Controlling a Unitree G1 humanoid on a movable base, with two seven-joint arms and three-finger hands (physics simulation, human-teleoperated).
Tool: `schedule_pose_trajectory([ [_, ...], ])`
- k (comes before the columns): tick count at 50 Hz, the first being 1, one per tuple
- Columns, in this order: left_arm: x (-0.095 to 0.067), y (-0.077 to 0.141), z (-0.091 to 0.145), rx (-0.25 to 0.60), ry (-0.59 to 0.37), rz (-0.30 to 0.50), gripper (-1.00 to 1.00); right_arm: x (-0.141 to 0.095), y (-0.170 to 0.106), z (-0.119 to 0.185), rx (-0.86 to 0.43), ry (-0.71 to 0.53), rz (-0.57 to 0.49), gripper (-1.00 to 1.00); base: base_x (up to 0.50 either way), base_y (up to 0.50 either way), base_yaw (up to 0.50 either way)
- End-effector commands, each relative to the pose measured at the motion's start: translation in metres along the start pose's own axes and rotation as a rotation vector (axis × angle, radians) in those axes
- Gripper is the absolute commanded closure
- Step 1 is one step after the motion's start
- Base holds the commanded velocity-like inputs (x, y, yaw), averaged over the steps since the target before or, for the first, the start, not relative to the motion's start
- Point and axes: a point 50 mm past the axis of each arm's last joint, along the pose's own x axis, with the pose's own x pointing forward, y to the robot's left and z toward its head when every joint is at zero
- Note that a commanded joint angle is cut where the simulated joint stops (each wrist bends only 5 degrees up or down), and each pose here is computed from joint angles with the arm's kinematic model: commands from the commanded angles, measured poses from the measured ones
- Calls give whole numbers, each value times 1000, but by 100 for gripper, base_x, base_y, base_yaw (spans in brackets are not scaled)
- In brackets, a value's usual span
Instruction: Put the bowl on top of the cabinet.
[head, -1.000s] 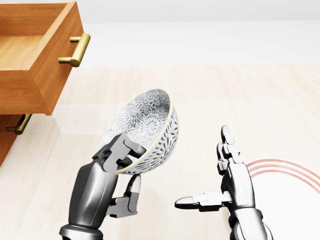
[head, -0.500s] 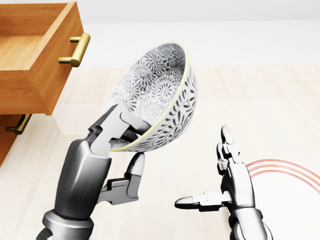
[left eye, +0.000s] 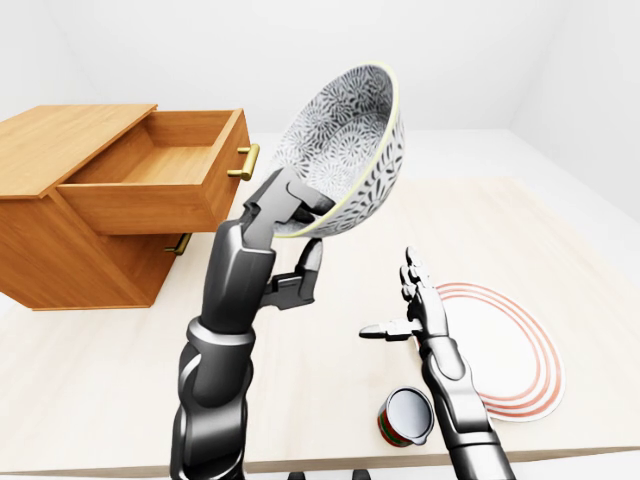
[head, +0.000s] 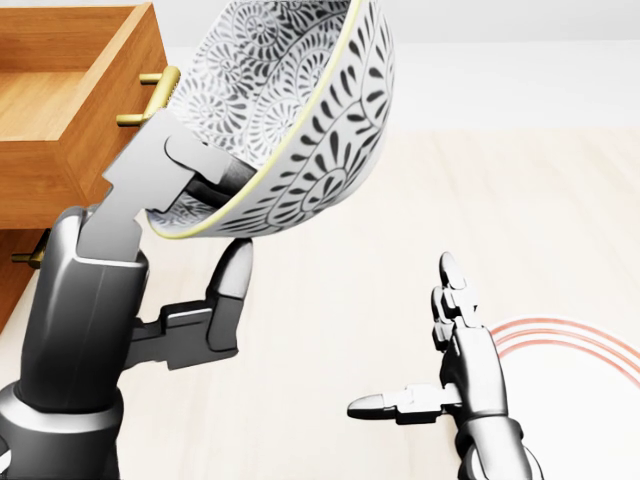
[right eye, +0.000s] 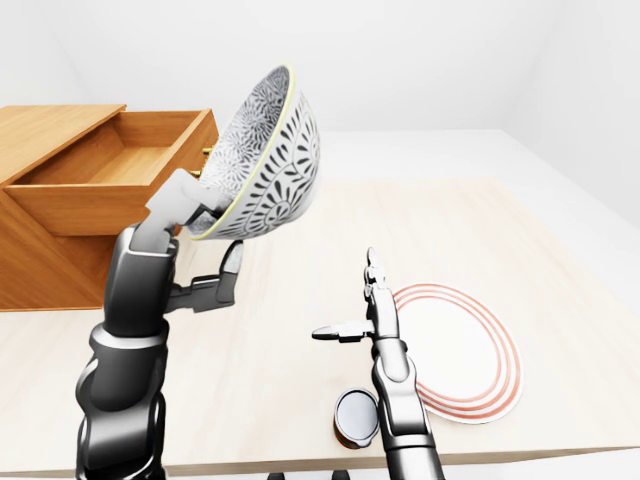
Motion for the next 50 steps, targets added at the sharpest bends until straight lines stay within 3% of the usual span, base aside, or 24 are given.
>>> schedule_pose_trajectory([
  [1, 14, 27, 12, 22, -56, 81, 89, -1, 2, 1, -3, 0, 4, -100, 0, 0, 0],
  [9, 28, 46, 15, 45, -103, 131, 88, 0, 2, 1, -4, 0, 5, -100, 0, 0, 0],
  [17, 33, 57, 14, 67, -128, 162, 89, 0, 2, 0, -4, 2, 5, -100, 0, 0, 0],
  [28, 47, 86, 30, 117, -251, 236, 87, 0, 2, 0, -4, 3, 7, -100, 0, 0, 0],
  [43, 58, 112, 19, 146, -234, 307, 87, 0, 2, 0, -4, 4, 5, -100, 0, 0, 0],
  [50, 62, 120, 5, 152, -180, 332, 89, 0, 2, -1, -5, 4, 3, -100, 0, 0, 0],
])
